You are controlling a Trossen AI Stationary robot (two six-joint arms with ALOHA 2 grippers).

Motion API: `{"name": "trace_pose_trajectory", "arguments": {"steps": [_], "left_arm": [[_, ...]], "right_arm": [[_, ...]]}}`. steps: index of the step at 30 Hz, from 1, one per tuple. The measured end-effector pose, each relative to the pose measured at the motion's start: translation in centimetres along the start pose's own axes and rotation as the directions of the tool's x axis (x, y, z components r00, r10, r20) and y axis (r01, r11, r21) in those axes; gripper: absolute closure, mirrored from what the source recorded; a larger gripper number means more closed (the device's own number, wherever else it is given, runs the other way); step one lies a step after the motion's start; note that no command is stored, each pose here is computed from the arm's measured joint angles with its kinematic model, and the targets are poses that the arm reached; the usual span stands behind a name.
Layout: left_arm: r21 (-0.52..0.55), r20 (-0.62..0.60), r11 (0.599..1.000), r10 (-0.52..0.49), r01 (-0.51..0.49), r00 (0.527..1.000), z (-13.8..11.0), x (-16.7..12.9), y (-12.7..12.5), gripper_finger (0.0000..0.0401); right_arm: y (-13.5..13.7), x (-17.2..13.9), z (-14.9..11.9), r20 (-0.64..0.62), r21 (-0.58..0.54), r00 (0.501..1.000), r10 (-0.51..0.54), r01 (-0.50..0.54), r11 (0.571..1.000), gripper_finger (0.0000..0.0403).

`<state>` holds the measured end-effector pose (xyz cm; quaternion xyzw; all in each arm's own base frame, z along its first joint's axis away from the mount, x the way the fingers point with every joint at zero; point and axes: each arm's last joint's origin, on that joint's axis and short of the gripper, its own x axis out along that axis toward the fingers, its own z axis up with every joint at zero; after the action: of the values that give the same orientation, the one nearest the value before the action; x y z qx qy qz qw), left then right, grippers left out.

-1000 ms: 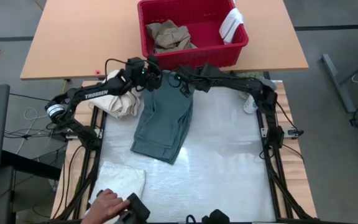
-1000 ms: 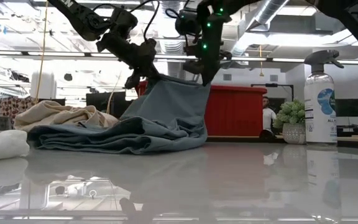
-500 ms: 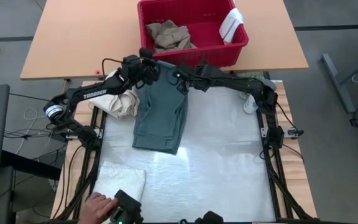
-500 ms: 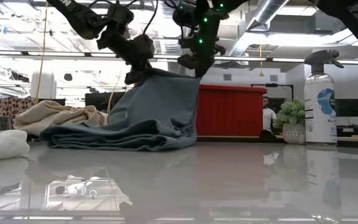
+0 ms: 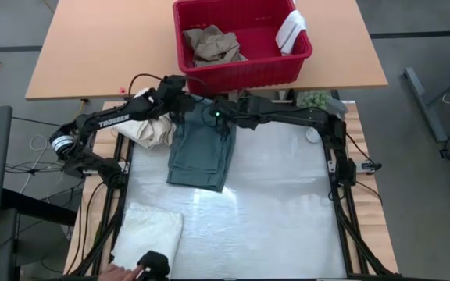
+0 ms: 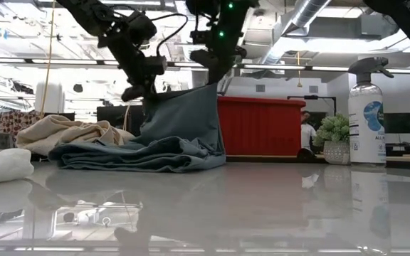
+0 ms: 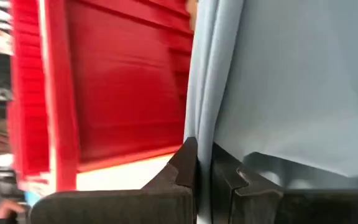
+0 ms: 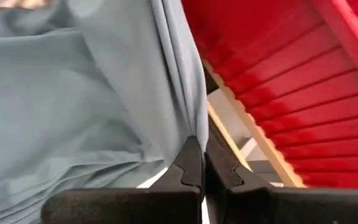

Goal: Fold Laundry from Bin
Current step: Fold the blue pants

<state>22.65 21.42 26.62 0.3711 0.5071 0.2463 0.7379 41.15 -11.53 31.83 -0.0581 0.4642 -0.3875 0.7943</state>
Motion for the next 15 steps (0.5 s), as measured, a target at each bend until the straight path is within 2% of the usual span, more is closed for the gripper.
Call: {"name": "trace_pose_trajectory", "arguments": {"steps": [9,12,15], "left_arm": [[-0.145,0.053,0.986,-0.079,0.086,0.995,0.2,-6.4,-0.5,0.0399],[-0.226,0.117,0.963,-0.125,0.149,0.985,0.4,-8.7,-1.1,0.0399],[-0.292,0.205,0.92,-0.208,0.263,0.956,0.7,-10.5,-1.8,0.0399]], "right_arm": [[3.1,-2.1,-0.4,0.017,-0.008,0.993,0.118,-0.118,0.993,0.0382],[4.0,-2.9,-0.6,0.02,-0.023,0.989,0.143,-0.143,0.989,0.0382],[5.0,-3.6,-0.9,0.019,-0.025,0.981,0.192,-0.191,0.981,0.0382]]}}
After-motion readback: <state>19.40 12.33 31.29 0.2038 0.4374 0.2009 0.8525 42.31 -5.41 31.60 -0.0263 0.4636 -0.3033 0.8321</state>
